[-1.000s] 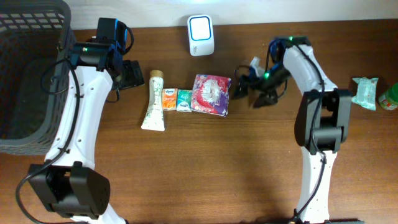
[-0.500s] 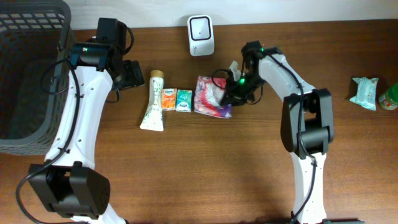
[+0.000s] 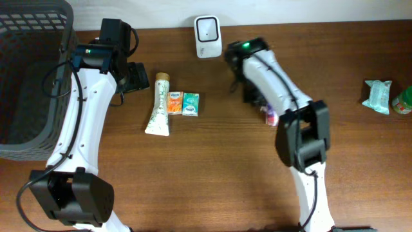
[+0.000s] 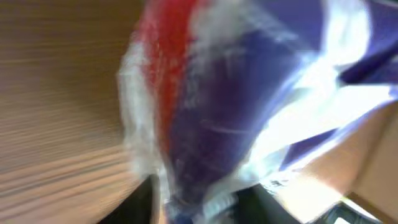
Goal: Scan the item barcode
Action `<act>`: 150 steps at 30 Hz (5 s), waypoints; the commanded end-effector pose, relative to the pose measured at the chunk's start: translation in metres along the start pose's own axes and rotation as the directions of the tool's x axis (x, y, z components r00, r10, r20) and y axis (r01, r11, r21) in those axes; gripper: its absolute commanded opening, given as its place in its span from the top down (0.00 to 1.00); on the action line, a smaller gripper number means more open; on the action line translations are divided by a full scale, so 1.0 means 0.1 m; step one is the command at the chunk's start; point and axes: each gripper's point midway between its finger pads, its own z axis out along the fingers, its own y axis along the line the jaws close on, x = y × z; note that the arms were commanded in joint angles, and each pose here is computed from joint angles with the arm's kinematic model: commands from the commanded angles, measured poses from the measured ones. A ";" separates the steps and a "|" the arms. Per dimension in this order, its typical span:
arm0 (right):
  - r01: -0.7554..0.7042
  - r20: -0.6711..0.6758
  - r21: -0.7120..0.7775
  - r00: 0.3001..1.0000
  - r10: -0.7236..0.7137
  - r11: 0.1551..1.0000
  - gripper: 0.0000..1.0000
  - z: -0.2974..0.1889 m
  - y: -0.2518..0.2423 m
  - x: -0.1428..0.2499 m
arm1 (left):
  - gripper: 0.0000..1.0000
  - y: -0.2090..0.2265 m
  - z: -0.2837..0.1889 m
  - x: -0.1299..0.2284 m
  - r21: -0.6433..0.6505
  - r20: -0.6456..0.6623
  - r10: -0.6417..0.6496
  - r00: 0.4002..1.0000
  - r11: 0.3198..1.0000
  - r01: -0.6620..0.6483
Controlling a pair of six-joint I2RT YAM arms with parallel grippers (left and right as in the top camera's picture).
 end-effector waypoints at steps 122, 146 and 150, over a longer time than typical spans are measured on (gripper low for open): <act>-0.485 0.045 -0.769 0.609 0.792 0.417 0.96 0.10 -2.25 -1.59 | 0.01 0.00 -0.06 -0.01 0.001 0.017 -0.005 1.000 1.000 0.005; 0.211 0.193 -0.900 0.977 -0.085 0.382 0.07 -0.65 1.08 -0.39 | 0.01 0.00 -0.06 -0.01 0.001 0.017 -0.005 1.000 1.000 0.005; 0.057 0.043 -0.925 0.998 -0.047 0.374 0.28 -0.66 1.68 -0.19 | 0.01 0.00 -0.06 -0.01 0.001 0.017 -0.006 1.000 1.000 0.006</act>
